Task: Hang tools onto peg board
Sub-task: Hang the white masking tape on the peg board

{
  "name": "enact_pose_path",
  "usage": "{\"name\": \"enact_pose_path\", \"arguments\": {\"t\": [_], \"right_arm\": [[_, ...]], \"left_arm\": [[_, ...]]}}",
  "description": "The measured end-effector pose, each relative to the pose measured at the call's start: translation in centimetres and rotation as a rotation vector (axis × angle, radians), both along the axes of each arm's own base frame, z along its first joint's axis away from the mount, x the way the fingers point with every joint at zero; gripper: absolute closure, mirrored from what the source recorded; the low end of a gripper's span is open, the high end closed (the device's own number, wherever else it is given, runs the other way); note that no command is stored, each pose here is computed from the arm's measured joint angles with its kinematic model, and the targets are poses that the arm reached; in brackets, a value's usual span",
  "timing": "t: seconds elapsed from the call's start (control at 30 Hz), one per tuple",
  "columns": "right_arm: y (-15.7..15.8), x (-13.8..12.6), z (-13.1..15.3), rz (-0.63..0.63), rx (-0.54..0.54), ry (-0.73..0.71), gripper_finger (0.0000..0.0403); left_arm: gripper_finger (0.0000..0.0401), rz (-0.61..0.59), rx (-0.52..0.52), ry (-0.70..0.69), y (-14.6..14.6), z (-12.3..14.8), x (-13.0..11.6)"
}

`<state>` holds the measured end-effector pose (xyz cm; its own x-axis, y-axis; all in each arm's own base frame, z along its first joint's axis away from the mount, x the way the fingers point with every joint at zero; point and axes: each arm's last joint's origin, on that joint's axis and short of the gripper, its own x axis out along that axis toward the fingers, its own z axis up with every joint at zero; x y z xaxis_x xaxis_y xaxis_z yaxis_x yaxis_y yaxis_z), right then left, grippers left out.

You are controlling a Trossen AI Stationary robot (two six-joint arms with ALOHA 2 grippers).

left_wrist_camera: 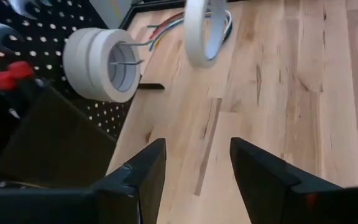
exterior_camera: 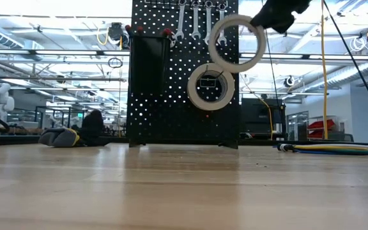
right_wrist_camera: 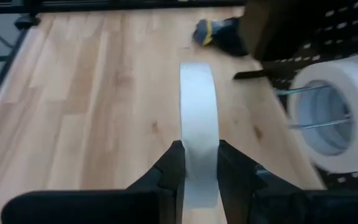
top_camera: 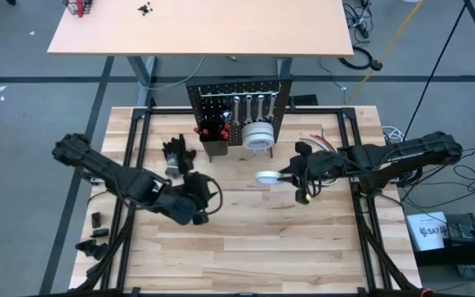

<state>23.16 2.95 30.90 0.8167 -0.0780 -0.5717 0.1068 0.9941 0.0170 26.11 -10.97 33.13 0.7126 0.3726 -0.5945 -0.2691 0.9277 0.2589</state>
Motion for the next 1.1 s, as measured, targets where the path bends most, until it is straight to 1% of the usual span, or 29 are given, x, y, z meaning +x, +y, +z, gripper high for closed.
{"name": "enact_pose_path", "arguments": {"t": [0.07,0.2,0.3,0.4,0.5,0.63,0.73,0.9,1.1], "right_arm": [[-0.9,-0.1,-0.3,-0.001,-0.016,-0.023,0.0342],[-2.7,-0.1,-0.4,0.003,0.001,-0.035,0.0342],[-3.6,0.1,-0.2,0.019,-0.004,-0.064,0.0342],[-4.4,0.2,0.1,0.023,-0.028,-0.09,0.0342],[-5.0,0.4,-0.2,0.012,-0.045,-0.074,0.0342],[-5.7,1.2,-0.9,0.047,-0.03,-0.064,0.0342],[-6.3,1.8,-1.3,0.038,-0.038,-0.058,0.0342],[-7.4,1.8,-1.4,-0.003,-0.055,-0.06,0.0342],[-8.6,1.6,-1.5,-0.041,-0.057,-0.055,0.0342]], "left_arm": [[0.0219,0.006,-0.014,-0.008,0.2,0.5,-0.6],[0.0219,0.044,-0.051,-0.018,1.2,1.5,-2.4],[0.0219,0.075,-0.08,-0.069,2.1,1.9,-4.2],[0.0219,0.108,-0.141,-0.16,3.1,1.5,-6.1],[0.0219,0.132,-0.227,-0.254,3.6,0.2,-7.1],[0.0219,0.128,-0.343,-0.34,3.6,-2.2,-7.4],[0.0219,0.111,-0.397,-0.351,3.3,-4.1,-7.1],[0.0219,0.141,-0.446,-0.343,3.1,-6.1,-6.7],[0.0219,0.137,-0.467,-0.338,2.9,-7.1,-6.3]]}}
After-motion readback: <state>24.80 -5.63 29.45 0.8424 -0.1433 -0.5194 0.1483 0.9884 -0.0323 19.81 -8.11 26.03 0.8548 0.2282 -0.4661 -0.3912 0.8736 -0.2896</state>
